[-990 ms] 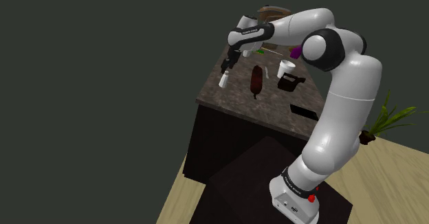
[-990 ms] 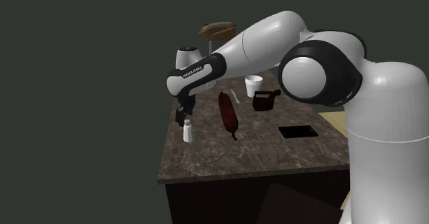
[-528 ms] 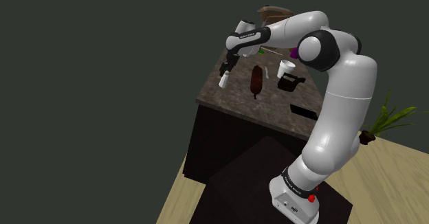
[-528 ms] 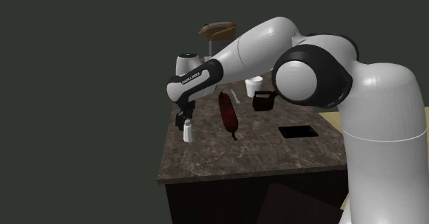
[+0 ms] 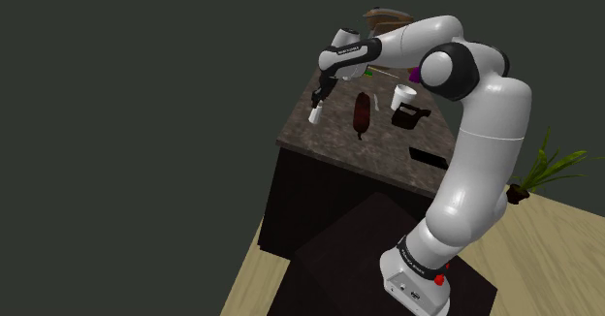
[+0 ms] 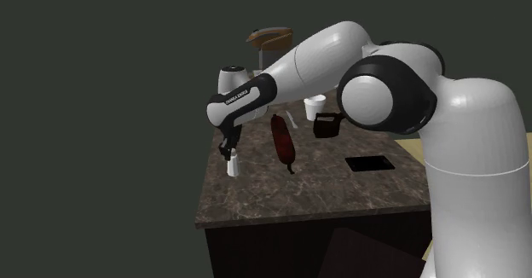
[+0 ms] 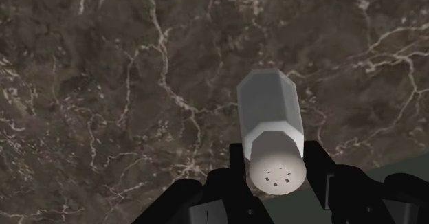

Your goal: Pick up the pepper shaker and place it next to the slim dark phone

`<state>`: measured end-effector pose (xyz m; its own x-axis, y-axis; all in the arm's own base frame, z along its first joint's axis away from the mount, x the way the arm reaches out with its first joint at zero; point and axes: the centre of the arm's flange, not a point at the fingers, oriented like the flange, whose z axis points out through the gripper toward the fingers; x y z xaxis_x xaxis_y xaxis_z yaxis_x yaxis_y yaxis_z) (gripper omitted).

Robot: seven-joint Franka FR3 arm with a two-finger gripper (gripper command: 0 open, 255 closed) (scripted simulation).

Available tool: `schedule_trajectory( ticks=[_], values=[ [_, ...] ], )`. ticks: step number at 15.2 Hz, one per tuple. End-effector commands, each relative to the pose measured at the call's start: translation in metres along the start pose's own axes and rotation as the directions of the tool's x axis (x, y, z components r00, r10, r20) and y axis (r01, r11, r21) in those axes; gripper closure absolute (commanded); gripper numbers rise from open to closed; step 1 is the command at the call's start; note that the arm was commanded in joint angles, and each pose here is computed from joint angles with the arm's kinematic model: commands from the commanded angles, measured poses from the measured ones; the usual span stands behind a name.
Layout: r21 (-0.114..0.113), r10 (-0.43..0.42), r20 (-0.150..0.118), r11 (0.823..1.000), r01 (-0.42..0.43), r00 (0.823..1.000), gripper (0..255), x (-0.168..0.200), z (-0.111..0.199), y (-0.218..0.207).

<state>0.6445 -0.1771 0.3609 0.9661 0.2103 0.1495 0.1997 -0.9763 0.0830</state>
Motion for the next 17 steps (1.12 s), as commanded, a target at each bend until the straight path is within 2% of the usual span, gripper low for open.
schedule_trajectory(
  ticks=[1,6,17],
  values=[
    [0.000,0.000,0.000,1.000,0.000,1.000,255,0.000,0.000,0.000],
    [0.000,0.000,0.000,1.000,0.000,1.000,255,0.000,0.000,0.000],
    [0.000,0.000,0.000,1.000,0.000,1.000,255,0.009,-0.057,0.005]
  ],
)
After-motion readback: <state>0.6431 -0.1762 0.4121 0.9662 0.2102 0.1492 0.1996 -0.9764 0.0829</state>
